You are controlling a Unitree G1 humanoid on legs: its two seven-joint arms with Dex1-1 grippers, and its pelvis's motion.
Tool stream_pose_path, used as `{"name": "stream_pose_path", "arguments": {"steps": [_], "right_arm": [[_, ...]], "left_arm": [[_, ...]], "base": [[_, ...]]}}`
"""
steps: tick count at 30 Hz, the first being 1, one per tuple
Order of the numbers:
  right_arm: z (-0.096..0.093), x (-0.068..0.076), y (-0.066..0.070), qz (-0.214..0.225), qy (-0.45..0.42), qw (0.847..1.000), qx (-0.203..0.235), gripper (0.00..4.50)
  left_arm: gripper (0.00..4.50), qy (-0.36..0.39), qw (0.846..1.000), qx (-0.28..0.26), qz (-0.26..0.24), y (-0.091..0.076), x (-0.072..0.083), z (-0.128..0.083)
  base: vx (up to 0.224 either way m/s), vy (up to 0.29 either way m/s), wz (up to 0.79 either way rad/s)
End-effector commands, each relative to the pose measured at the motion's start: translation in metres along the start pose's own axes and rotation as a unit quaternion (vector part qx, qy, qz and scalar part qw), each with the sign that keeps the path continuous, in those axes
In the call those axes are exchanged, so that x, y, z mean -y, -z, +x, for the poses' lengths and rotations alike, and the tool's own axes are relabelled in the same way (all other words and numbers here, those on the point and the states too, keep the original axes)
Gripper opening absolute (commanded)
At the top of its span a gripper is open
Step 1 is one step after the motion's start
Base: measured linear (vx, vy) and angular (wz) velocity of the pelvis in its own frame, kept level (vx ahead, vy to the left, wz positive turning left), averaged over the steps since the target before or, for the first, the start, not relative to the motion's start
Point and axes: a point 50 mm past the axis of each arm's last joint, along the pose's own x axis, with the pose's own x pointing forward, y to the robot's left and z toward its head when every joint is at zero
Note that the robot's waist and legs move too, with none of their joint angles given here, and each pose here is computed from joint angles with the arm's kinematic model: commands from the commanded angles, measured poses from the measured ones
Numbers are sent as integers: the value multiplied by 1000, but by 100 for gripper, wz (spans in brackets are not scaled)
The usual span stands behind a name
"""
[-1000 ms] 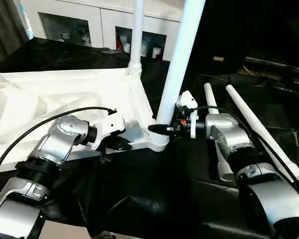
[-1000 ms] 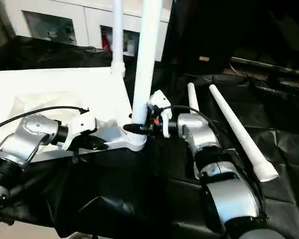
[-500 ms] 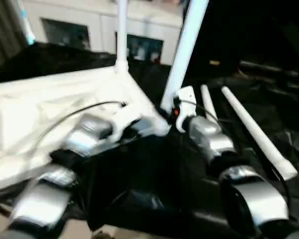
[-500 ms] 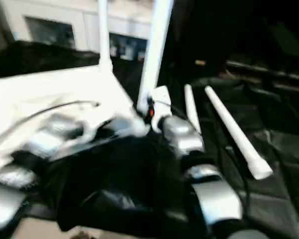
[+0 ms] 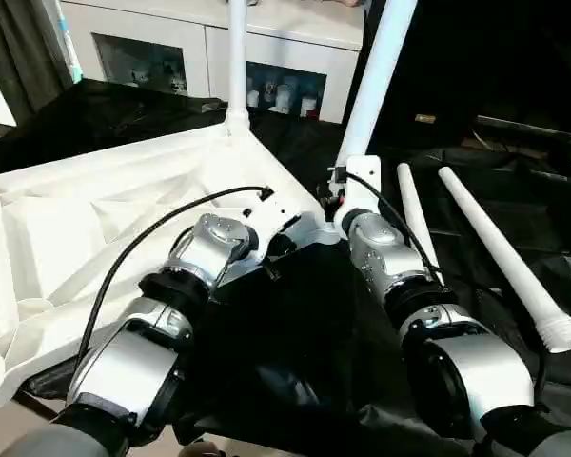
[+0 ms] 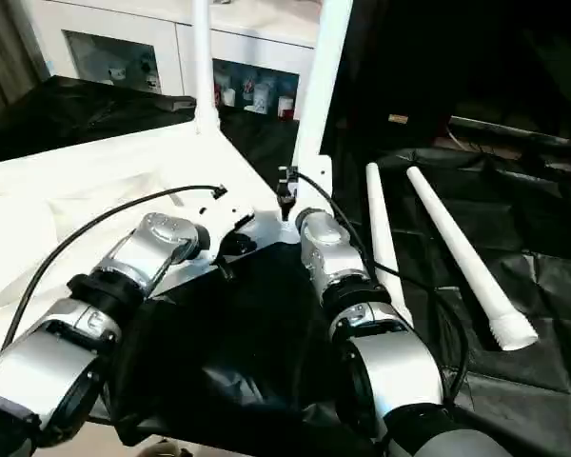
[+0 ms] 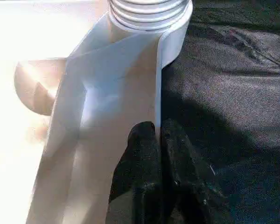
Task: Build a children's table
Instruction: Rotate leg to tighten
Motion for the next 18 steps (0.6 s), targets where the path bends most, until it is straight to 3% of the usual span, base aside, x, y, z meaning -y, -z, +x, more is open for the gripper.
{"name": "stream_pose_path", "arguments": {"steps": [1,11,14,18], "right_arm": [[-13,-29,68,8,-45,988,-147,190],[-9,-31,54,21,-65,990,-125,305],[-6,-28,38,37,-106,990,-85,325],[-8,-20,30,18,-152,987,-57,355]], "left_arm": [[0,-41,999,20,17,-18,-3,2],[0,-31,998,39,31,-19,-5,-3],[0,-2,997,61,51,-22,-4,-9],[0,27,994,78,77,-20,0,-16]], "base": [[0,0,0],[0,0,0],[0,0,0],[0,0,0]]}}
